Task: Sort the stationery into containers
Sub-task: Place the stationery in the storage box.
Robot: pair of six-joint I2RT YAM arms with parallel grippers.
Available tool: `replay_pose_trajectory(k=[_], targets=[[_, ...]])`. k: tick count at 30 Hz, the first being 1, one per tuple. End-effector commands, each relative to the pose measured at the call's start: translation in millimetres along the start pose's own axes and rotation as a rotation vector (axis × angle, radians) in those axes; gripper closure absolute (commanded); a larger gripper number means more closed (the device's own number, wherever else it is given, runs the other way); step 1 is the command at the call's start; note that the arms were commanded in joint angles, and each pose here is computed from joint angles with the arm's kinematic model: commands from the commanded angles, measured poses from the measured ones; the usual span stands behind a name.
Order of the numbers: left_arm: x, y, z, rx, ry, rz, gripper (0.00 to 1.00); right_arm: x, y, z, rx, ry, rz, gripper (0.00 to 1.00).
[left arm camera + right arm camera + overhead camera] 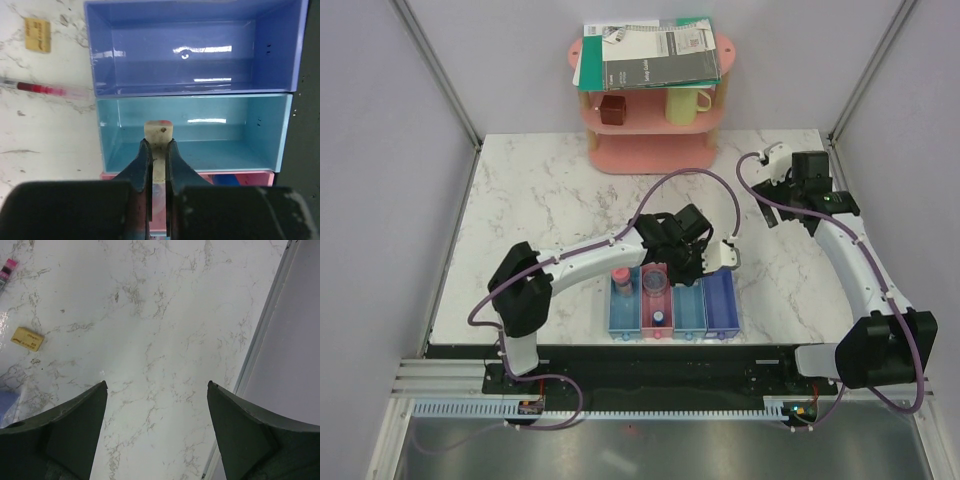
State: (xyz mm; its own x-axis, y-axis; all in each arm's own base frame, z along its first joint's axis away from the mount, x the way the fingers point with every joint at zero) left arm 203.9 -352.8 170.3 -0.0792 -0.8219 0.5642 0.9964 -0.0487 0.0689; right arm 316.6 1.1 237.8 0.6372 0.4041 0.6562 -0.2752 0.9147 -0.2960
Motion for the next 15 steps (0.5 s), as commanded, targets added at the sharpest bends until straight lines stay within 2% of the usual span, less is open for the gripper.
replay_pose_trajectory(k=[1, 7, 8, 11, 15], targets=[[-4.0, 2.5, -16.3, -0.009, 0.002, 0.012, 0.97, 14.2, -10.9, 14.8, -0.025, -0.084, -0.022, 0.12], [-5.7, 4.4, -27.2, -0.015, 0.013, 0.016, 0.75, 14.7, -16.9, 19.2, -0.027, -0.096, -0.032, 0.12], [-5.4, 4.4, -27.3, -0.015, 0.011, 0.017, 0.66, 13.9, -16.2, 18.9, -0.021, -0.093, -0.029, 0.11], [-4.4, 5.1, -25.1, -0.008, 0.008, 0.009, 0.49, 10.5, -13.5, 18.0, -0.007, -0.087, -0.025, 0.11], [1.2, 7.1, -18.1, 0.006, -0.011, 0.005, 0.38, 0.9, -9.0, 13.4, 0.009, -0.059, -0.020, 0.11]])
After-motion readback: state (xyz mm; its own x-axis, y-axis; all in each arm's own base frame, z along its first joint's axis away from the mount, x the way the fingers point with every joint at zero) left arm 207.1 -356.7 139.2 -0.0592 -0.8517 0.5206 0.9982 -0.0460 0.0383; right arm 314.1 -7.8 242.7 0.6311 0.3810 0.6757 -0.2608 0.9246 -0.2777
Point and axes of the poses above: each gripper's point midway between its finger pads, its own z axis back along the fingers, its own y axis along the line the jaws close on, x = y × z, the point moved 6 cm from there along z, back along the fingers, and after that the axes turned 3 degrees about -z, right-handed, at the moved point
